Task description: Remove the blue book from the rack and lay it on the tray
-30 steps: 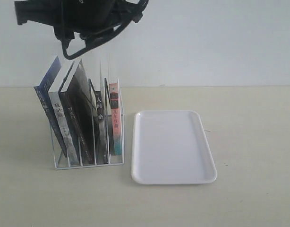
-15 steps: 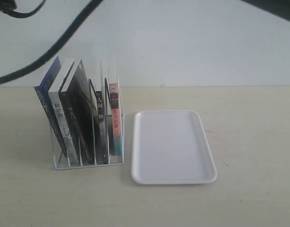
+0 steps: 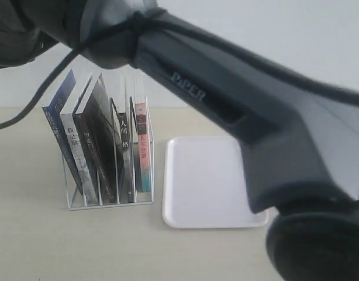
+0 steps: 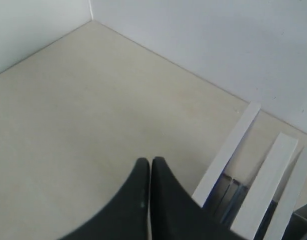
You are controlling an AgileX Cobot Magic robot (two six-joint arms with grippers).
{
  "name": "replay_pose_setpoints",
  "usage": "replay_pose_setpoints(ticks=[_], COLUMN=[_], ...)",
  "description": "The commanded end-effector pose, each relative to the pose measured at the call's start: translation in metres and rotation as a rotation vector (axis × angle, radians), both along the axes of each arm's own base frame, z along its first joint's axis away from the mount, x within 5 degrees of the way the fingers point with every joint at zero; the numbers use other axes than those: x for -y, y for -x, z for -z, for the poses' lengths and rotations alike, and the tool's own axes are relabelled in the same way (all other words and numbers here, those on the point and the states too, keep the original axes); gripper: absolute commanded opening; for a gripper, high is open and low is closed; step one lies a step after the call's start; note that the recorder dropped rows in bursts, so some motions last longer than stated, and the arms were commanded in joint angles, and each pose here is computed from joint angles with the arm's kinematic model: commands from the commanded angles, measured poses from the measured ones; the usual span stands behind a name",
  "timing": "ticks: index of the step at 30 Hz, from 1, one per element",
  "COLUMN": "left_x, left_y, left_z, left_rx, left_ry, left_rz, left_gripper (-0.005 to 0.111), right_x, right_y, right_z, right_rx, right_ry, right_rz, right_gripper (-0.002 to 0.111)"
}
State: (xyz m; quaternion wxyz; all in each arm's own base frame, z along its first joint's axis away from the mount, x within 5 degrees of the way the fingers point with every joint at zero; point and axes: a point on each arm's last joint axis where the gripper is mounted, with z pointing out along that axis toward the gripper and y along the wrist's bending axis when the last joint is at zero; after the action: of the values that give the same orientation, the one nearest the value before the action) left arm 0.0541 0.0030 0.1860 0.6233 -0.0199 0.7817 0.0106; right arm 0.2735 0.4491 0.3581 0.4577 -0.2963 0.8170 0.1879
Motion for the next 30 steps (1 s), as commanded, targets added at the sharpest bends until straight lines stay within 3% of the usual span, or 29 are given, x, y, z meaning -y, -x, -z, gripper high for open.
replay_pose_setpoints(ticks=[1, 6, 12, 18, 30], left_x=[0.000, 0.000, 0.000, 0.000, 0.000], left_y=[0.000, 0.000, 0.000, 0.000, 0.000], left_z=[0.000, 0.000, 0.000, 0.000, 0.000], left_rx=[0.006, 0.006, 0.006, 0.006, 0.006], left_ry=[-0.005, -0.005, -0.005, -0.005, -0.005], left_rz=[0.009, 0.009, 0.009, 0.009, 0.009], left_gripper=[0.006, 0.006, 0.006, 0.006, 0.006], right_x=[0.003, 0.008, 0.005, 0.006, 0.000], right_y=[-0.019, -0.030, -0.029, -0.028, -0.035], right_z=[0.014, 0.023, 0.024, 0.025, 0.052], right_rx=[-0.039, -0.162, -0.196, -0.216, -0.258], right_ry=[0.021, -0.038, -0.073, -0.069, -0.036], right_rz=[0.072, 0.089, 0.096, 0.104, 0.140], right_gripper=[0.000, 0.004, 0.048, 0.040, 0.041])
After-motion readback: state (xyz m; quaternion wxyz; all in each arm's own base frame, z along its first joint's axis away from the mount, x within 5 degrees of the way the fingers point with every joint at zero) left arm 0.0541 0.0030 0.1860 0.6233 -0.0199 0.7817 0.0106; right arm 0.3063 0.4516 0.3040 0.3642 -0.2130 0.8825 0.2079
